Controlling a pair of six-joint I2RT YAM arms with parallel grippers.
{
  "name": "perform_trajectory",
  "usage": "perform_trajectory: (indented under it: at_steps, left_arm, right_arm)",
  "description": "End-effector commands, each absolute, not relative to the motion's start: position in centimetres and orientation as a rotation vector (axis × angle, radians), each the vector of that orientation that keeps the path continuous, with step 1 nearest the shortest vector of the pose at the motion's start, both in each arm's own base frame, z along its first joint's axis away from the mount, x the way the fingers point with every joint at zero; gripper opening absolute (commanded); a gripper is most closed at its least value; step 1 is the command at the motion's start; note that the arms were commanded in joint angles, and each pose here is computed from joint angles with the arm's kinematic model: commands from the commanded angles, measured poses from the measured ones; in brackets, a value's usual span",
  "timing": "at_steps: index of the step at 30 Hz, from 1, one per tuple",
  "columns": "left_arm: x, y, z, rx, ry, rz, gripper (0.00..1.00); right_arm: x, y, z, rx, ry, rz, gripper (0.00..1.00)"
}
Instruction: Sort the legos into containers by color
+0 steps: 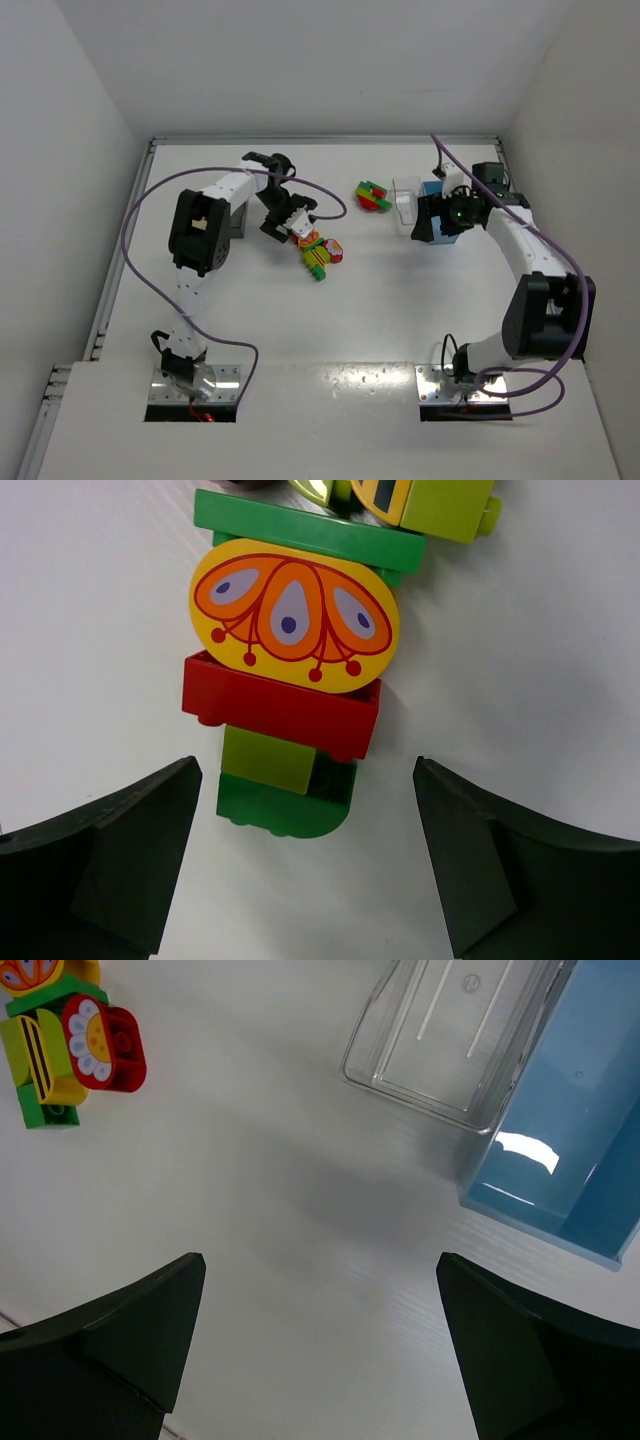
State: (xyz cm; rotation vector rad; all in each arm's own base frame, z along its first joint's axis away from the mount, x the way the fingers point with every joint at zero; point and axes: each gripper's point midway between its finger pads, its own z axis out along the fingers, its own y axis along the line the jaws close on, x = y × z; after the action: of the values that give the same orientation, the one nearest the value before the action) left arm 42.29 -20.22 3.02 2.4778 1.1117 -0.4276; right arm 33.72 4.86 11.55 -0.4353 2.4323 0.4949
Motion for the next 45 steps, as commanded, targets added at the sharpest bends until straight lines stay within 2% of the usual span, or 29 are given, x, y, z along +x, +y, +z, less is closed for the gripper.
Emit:
perform_trajectory:
  at_steps: [1, 3, 10, 14, 17, 18, 23, 26, 28, 30, 31, 32, 34, 39, 45]
  left_arm:
    - [42.0, -21.3, 3.0, 2.493, 1.033, -0.462, 0.93]
    - [42.0, -21.3, 3.0, 2.494, 1.033, -0.462, 0.92]
    - [42.0, -21.8, 2.8, 2.500, 1.022, -0.466, 0.75]
    - [41.3, -22.5, 2.5, 2.505, 1.035, -0.489, 0.53]
    - [39.7, -22.5, 2.9, 2.494, 1.083, -0.532, 0.41]
    - [39.5, -22.8, 3.1, 2.486, 1.087, -0.520, 0.34]
    - [36.8, -22.7, 5.6, 2.254, 1.353, -0.605, 0.16]
    - [35.6, -22.0, 6.2, 2.050, 1.552, -0.647, 0.13]
    - [36.2, -22.4, 9.2, 1.924, 1.541, -0.555, 0.10]
    - [34.4, -21.7, 8.8, 1.794, 1.678, -0.579, 0.07]
    - [35.2, -21.8, 11.4, 1.722, 1.620, -0.499, 0.07]
    - [34.1, -21.0, 10.5, 1.645, 1.723, -0.505, 0.07]
    - [34.3, -21.5, 13.6, 1.503, 1.704, -0.442, 0.06]
    - [33.2, -21.8, 16.2, 1.312, 1.695, -0.322, 0.03]
    - [31.8, -23.2, 17.9, 1.233, 1.666, -0.336, 0.03]
  right_arm:
    - [35.6, 4.4, 12.9, -0.463, 2.376, 0.454, 1.00]
    - [35.6, 4.4, 12.9, -0.463, 2.376, 0.454, 1.00]
    - [35.9, 4.4, 12.6, -0.462, 2.386, 0.458, 1.00]
    - [35.9, 4.4, 12.6, -0.462, 2.386, 0.458, 1.00]
    - [35.9, 4.4, 12.6, -0.462, 2.386, 0.458, 1.00]
    - [35.7, 4.4, 12.5, -0.460, 2.394, 0.462, 1.00]
    - [35.3, 5.5, 13.2, -0.502, 2.363, 0.508, 1.00]
    - [35.1, 6.8, 14.0, -0.495, 2.340, 0.593, 1.00]
    - [35.0, 8.1, 14.8, -0.501, 2.314, 0.671, 1.00]
    - [34.5, 10.1, 15.8, -0.536, 2.276, 0.773, 1.00]
    - [34.3, 10.9, 15.6, -0.519, 2.289, 0.829, 1.00]
    - [34.3, 12.1, 16.2, -0.535, 2.260, 0.908, 1.00]
    - [33.9, 14.5, 17.4, -0.549, 2.222, 1.050, 0.96]
    - [32.9, 19.6, 19.0, -0.561, 2.166, 1.377, 0.90]
    - [32.8, 23.4, 19.3, -0.558, 2.129, 1.642, 0.88]
